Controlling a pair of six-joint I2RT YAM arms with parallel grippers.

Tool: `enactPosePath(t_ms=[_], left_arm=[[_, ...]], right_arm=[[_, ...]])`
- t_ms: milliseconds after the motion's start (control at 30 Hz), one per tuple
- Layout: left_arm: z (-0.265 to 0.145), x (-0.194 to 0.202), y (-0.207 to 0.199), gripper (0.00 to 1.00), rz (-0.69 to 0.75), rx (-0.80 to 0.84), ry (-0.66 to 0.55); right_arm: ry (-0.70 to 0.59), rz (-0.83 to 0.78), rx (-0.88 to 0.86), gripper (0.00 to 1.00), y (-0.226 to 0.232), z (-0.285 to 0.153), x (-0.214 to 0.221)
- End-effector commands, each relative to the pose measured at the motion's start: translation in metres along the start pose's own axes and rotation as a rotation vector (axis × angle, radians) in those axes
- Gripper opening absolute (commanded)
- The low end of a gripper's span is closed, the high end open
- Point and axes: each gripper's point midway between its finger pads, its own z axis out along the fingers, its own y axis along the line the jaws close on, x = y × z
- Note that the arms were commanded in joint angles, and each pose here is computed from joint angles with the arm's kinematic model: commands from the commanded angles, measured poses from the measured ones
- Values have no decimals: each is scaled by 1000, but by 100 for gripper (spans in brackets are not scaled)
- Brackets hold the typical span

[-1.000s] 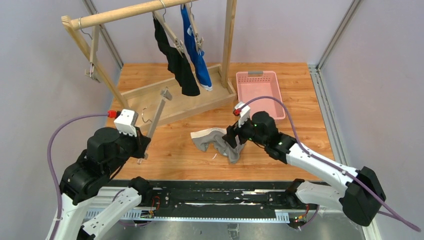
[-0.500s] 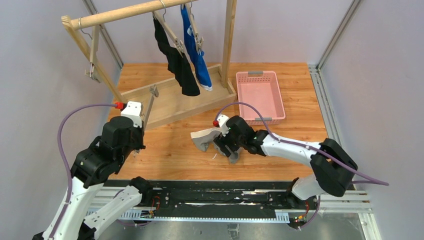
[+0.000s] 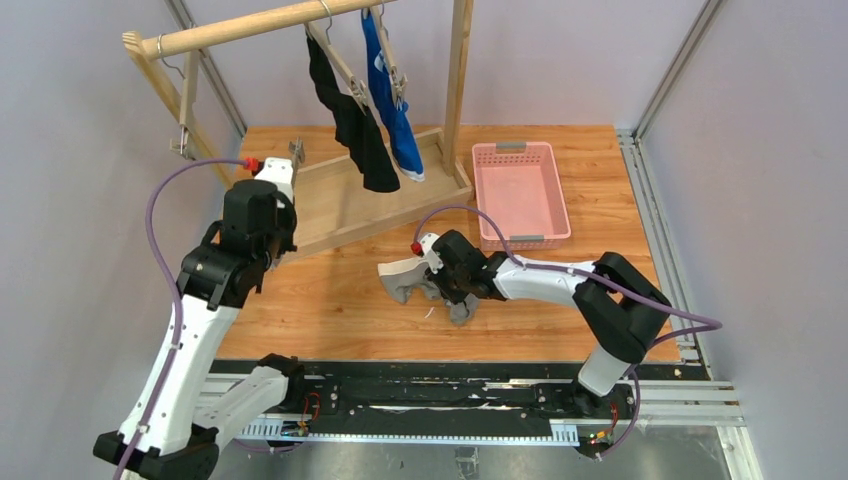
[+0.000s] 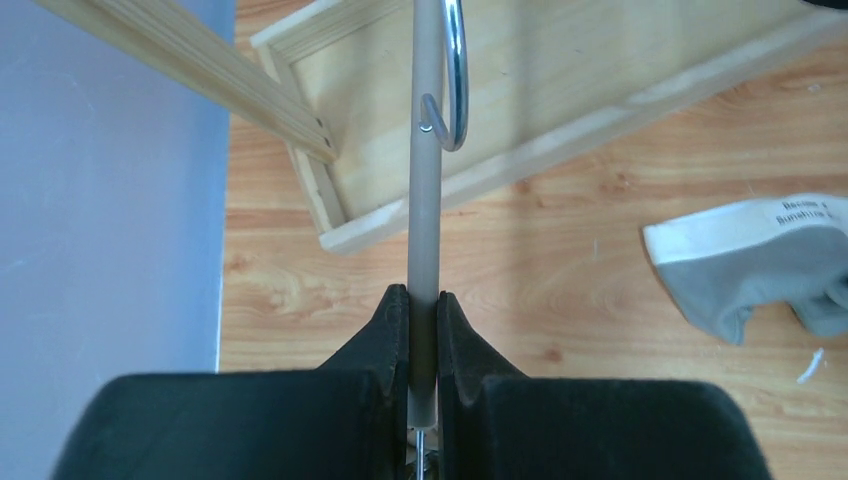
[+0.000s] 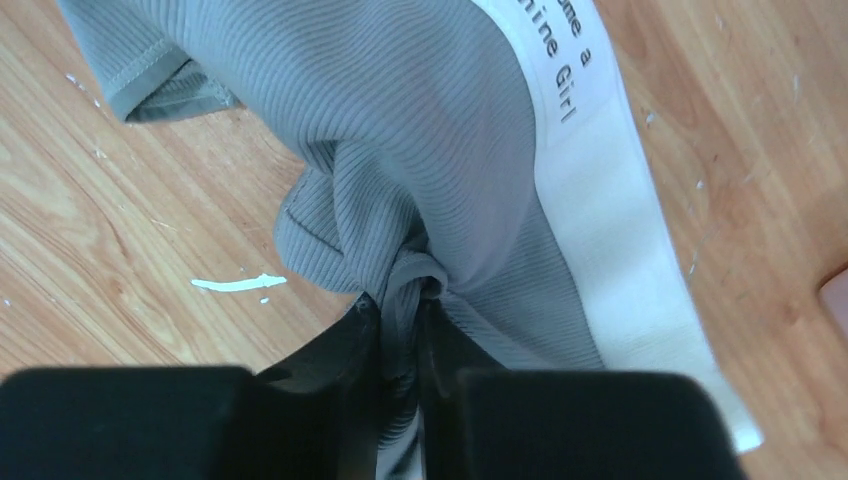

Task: Remove the underwear clipped to the hanger

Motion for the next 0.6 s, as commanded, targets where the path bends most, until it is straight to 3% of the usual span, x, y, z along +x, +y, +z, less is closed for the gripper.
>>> enactPosePath(t_ms=[0, 233, 567], left_arm=[[0, -57, 2, 0, -18, 37, -137], [-13, -108, 8, 0, -14, 34, -228], [1, -142, 21, 0, -23, 30, -235]], right_arm=[[65, 7, -47, 2, 12, 6, 12], [7, 0, -31, 1, 10, -14, -13], [-245, -11, 208, 1, -34, -121, -102]])
